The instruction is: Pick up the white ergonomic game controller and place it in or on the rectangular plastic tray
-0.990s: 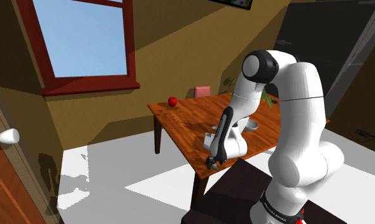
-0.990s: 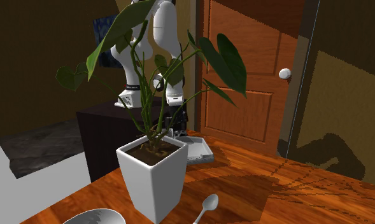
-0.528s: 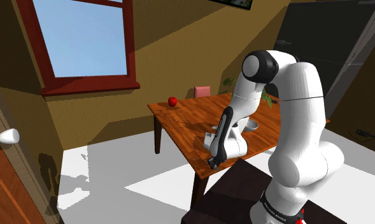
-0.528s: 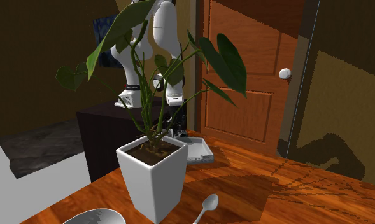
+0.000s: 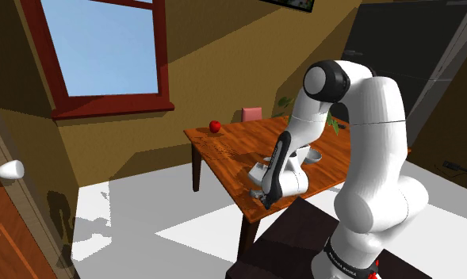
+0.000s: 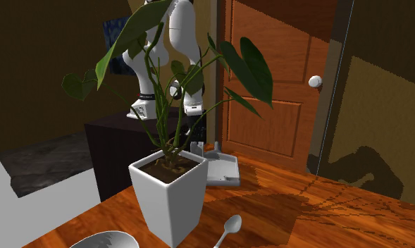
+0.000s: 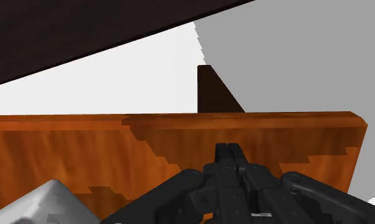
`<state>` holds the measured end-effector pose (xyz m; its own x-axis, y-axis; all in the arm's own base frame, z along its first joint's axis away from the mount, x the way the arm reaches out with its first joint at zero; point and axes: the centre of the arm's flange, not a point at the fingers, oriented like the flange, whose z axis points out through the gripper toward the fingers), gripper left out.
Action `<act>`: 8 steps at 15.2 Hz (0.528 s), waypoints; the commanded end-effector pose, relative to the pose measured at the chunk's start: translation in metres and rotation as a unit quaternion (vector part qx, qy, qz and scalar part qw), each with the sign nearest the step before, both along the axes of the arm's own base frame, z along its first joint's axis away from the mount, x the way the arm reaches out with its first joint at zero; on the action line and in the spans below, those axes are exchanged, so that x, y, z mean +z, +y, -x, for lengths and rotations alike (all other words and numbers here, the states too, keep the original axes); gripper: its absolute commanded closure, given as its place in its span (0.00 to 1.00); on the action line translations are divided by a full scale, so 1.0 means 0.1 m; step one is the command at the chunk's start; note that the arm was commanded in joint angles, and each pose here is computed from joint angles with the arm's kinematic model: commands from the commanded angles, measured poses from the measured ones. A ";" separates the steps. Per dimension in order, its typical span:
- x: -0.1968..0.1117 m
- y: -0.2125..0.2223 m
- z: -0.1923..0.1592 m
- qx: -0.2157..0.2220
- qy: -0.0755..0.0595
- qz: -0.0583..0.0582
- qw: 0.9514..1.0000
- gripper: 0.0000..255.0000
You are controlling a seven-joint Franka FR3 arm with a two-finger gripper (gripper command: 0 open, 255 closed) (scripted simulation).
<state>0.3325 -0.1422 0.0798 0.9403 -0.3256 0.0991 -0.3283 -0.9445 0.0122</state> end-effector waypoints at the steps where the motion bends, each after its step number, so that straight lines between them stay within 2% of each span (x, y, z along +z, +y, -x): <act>1: 0.00 0.00 0.00 0.000 0.000 0.000 1.000 1.00; 2: 0.00 0.00 0.00 0.000 0.000 0.000 1.000 0.00; 8: 0.50 -0.81 -0.26 -0.005 0.025 -0.071 0.997 0.00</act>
<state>0.3543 -0.2108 0.1222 0.9394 -0.3419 0.0267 -0.3387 -0.9371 -0.0844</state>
